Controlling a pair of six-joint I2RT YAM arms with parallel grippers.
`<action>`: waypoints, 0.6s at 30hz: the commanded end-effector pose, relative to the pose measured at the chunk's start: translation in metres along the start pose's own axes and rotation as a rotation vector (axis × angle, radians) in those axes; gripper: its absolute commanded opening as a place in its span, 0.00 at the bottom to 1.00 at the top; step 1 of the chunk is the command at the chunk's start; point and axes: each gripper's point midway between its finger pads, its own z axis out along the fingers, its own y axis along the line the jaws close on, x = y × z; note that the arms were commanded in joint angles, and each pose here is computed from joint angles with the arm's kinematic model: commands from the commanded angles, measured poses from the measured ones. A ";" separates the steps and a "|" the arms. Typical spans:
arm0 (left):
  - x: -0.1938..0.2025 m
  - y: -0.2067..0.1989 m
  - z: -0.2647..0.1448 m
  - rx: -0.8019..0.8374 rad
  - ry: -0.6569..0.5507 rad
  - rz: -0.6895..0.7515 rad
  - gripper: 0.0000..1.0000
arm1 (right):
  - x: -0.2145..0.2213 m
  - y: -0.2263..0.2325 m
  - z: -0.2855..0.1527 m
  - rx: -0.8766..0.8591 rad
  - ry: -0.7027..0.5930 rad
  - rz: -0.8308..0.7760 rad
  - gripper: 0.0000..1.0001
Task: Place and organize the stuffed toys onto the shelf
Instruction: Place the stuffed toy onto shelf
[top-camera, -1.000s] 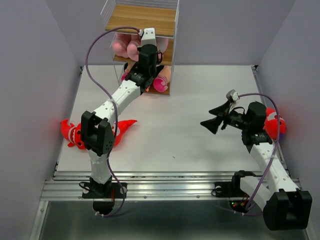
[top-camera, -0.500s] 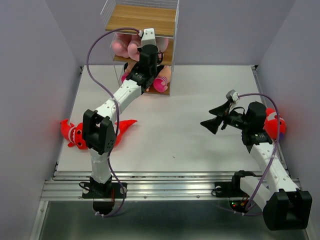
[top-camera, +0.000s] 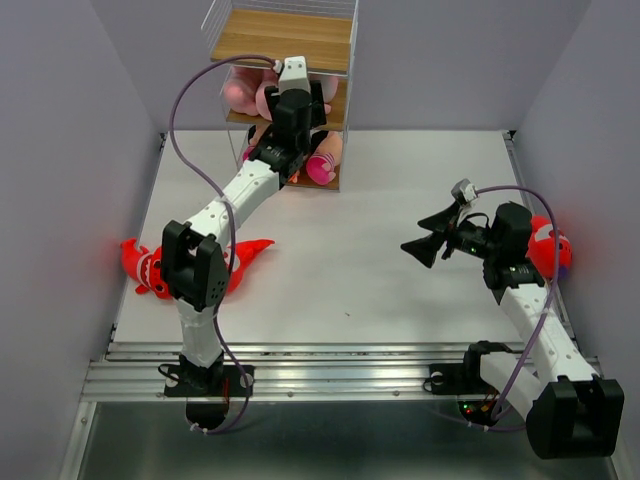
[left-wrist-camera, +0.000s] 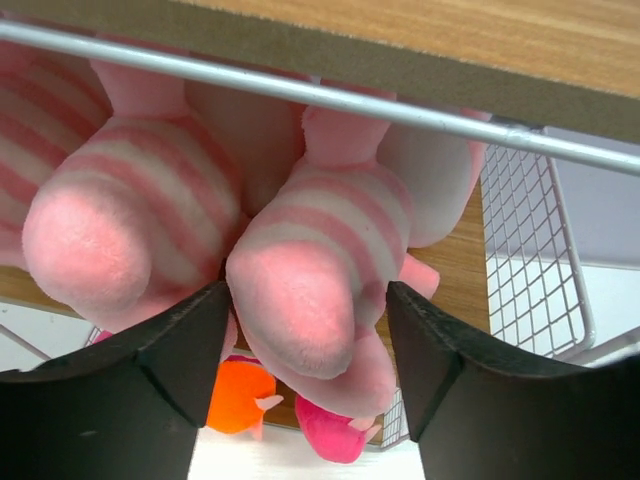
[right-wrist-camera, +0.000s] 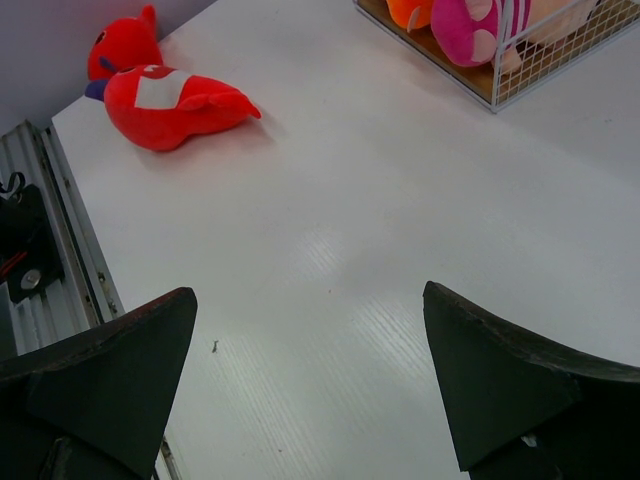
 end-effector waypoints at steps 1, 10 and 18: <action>-0.070 0.004 -0.030 0.039 -0.128 -0.076 0.78 | -0.025 0.000 0.001 0.009 -0.038 -0.071 1.00; -0.093 0.001 -0.056 0.114 -0.148 -0.119 0.95 | -0.023 -0.001 0.001 0.010 -0.033 -0.065 1.00; -0.096 0.002 -0.087 0.192 -0.125 -0.145 0.99 | -0.024 0.000 0.000 -0.002 -0.029 -0.120 1.00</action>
